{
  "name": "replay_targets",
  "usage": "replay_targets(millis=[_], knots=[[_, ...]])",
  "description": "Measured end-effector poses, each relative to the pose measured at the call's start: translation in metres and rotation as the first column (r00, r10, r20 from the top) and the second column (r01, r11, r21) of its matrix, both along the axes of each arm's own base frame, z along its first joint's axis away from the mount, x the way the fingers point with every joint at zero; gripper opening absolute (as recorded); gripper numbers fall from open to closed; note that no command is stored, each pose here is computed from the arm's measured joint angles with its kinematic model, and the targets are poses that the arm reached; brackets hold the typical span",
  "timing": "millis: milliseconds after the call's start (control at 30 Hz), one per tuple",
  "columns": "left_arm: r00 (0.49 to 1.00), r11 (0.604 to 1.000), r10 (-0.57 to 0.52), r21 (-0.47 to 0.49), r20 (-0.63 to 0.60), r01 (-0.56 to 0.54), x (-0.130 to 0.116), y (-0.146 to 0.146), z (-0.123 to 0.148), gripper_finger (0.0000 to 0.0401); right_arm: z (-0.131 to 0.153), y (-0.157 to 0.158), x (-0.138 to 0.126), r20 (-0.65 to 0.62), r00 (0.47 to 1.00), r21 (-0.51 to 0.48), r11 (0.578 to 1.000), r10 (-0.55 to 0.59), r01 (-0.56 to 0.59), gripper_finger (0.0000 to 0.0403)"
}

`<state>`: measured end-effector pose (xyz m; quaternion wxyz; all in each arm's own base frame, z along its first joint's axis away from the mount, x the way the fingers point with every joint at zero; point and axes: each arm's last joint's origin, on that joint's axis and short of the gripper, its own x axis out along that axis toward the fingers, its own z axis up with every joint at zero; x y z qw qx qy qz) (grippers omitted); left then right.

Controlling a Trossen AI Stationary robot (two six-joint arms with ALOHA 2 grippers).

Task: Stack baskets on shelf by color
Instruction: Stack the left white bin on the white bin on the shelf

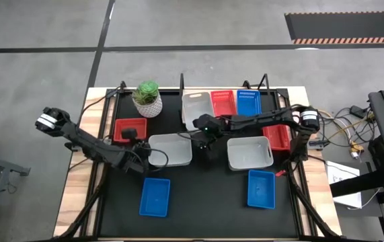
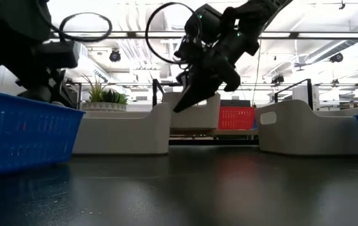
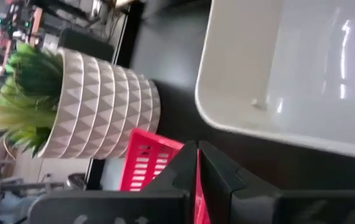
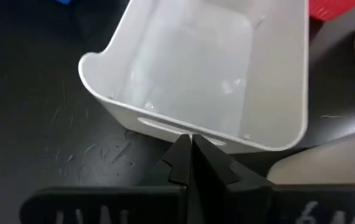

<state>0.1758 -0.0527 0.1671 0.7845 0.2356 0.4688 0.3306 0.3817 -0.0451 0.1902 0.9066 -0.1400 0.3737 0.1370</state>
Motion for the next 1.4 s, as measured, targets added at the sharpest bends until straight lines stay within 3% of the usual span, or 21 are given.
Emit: replay_targets(millis=[233,467,700,933,1133,1400], knots=[[1.0,1.0,0.012,-0.024,0.005,-0.012,0.001,0.002,0.003,0.0001,0.006,-0.003,-0.002,0.009,0.999,-0.076,0.996,-0.037,0.038,0.0009],[1.0,0.998,0.012,-0.07,0.02,-0.01,-0.001,0.002,0.007,0.0001,0.012,-0.014,0.009,0.149,0.985,-0.296,0.947,-0.082,0.124,0.0009],[0.999,0.997,0.015,-0.074,0.045,-0.012,-0.002,0.002,0.01,0.0001,0.017,-0.027,0.013,0.202,0.97,-0.31,0.93,-0.137,0.196,0.0009],[0.999,0.994,0.01,-0.108,0.034,-0.007,-0.002,0.001,0.009,0.0001,0.038,-0.024,-0.002,0.145,0.982,-0.317,0.934,-0.123,0.164,0.0009],[0.999,0.993,0.008,-0.118,0.041,-0.003,-0.001,0.0,0.012,0.0001,0.032,-0.031,-0.004,0.103,0.992,-0.286,0.953,-0.072,0.099,0.0009],[0.999,0.954,-0.035,-0.297,0.033,0.043,0.01,-0.009,0.031,0.0001,0.026,-0.046,0.006,0.177,0.971,-0.334,0.918,-0.161,0.213,0.0009]])
